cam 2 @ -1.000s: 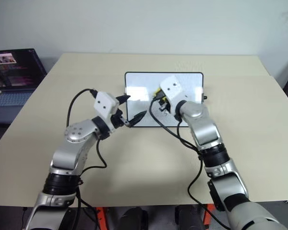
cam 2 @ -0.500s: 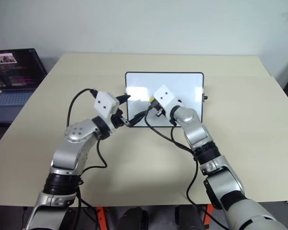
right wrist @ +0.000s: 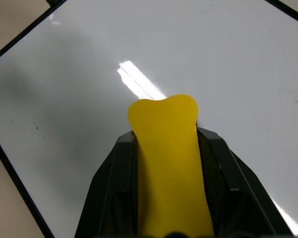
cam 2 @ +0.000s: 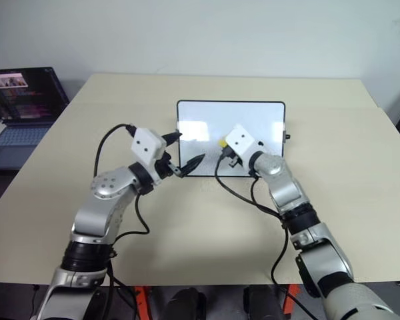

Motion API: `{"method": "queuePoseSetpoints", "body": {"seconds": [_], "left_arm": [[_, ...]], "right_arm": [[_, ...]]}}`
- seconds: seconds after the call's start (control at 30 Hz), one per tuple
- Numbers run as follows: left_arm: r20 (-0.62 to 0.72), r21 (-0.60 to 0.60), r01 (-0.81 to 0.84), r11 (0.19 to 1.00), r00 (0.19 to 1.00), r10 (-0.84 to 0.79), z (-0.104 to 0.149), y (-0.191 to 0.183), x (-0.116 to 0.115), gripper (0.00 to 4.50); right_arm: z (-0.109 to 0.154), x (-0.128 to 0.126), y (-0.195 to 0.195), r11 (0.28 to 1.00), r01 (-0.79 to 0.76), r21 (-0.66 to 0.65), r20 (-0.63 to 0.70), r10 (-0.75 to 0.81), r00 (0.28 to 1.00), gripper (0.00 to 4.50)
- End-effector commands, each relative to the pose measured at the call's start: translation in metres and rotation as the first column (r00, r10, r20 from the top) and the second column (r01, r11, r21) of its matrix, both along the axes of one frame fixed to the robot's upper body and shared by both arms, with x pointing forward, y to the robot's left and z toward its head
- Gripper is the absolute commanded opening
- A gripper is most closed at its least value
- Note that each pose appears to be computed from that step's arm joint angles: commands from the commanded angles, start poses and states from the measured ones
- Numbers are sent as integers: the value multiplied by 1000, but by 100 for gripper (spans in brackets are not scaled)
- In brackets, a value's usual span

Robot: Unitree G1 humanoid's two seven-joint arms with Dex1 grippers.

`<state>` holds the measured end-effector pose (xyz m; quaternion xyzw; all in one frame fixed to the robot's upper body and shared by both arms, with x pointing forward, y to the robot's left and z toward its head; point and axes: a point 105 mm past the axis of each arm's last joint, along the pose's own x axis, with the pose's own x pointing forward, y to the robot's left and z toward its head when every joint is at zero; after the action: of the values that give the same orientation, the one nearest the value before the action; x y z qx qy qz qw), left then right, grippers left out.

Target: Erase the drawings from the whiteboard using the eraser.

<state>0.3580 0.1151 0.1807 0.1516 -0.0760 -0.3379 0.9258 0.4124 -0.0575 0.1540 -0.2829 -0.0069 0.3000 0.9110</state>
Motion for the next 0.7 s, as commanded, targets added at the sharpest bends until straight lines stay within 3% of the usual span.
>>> {"method": "queuePoseSetpoints", "body": {"seconds": [0.03, 0.7], "left_arm": [[59, -4, 21, 1000, 998, -21, 14, -5, -3, 450], [50, -4, 26, 1000, 998, -26, 14, -6, -2, 450]], "right_arm": [[-8, 1, -24, 997, 66, -37, -24, -67, 997, 130], [-8, 6, -74, 981, 178, -79, -27, -181, 983, 130]]}}
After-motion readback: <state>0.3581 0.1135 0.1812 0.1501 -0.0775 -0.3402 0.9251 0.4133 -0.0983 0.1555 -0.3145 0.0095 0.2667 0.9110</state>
